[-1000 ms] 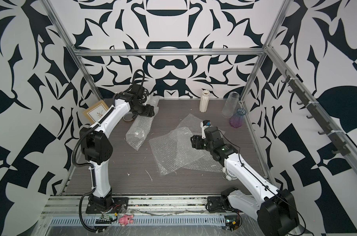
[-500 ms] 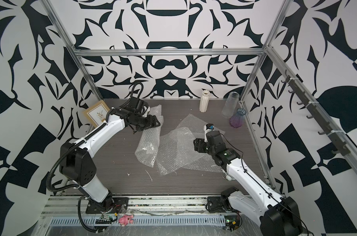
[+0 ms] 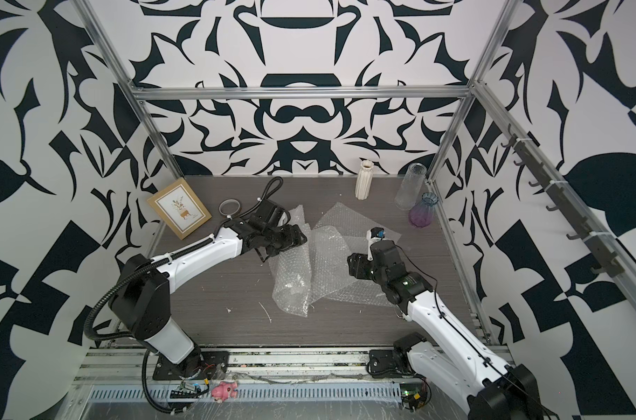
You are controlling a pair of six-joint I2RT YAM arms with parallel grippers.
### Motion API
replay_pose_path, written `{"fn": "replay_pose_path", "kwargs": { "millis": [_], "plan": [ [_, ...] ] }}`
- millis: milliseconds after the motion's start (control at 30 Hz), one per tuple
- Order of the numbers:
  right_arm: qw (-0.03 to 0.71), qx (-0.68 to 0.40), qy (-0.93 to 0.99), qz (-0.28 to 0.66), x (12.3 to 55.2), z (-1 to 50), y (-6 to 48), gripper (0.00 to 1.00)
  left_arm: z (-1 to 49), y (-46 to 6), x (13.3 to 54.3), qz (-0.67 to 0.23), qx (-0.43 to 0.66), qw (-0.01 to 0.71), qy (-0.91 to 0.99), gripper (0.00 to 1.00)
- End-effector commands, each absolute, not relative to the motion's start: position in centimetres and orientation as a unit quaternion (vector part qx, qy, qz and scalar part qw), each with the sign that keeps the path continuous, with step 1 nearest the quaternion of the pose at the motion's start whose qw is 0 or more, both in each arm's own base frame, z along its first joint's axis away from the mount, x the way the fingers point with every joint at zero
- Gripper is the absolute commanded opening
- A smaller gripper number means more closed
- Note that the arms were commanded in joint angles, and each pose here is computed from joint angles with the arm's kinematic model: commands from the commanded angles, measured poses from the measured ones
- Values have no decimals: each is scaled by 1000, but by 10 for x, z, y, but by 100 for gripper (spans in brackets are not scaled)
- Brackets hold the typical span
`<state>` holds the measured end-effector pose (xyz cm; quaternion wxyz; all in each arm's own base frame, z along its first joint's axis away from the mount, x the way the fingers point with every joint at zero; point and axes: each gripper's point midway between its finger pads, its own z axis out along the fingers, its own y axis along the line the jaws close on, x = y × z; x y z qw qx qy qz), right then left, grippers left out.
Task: Unwrap the vase from the bubble wrap
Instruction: Place the bubble wrap at the center of the board.
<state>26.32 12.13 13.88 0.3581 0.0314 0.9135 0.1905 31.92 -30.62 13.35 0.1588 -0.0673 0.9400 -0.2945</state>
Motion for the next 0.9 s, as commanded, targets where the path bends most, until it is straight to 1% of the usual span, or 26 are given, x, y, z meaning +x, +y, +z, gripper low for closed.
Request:
{"fn": "replay_pose_path", "kwargs": {
  "millis": [0, 300, 400, 467, 500, 567, 633, 700, 800, 867],
  "plan": [
    [363, 28, 911, 195, 262, 144, 122, 72, 138, -324, 336, -327, -102, 181, 922, 44],
    [342, 21, 920, 191, 265, 130, 127, 72, 88, -327, 339, -312, -133, 157, 928, 45],
    [339, 15, 920, 194, 269, 129, 131, 72, 77, -326, 340, -302, -137, 154, 931, 48],
    [338, 10, 919, 200, 271, 129, 135, 72, 73, -326, 339, -299, -137, 152, 932, 53],
    [338, 8, 919, 204, 273, 130, 137, 72, 72, -328, 338, -298, -135, 151, 933, 58],
    [338, 4, 917, 212, 275, 131, 141, 72, 71, -330, 336, -298, -128, 151, 934, 69],
    [342, -2, 913, 222, 279, 134, 146, 72, 71, -334, 334, -300, -120, 150, 935, 83],
    [345, -8, 910, 230, 281, 138, 150, 72, 74, -335, 332, -305, -114, 149, 934, 92],
    [356, -18, 904, 238, 283, 147, 153, 72, 87, -342, 329, -322, -97, 151, 929, 100],
    [364, -24, 898, 244, 284, 155, 155, 72, 98, -344, 327, -335, -88, 152, 926, 99]
  ]
}}
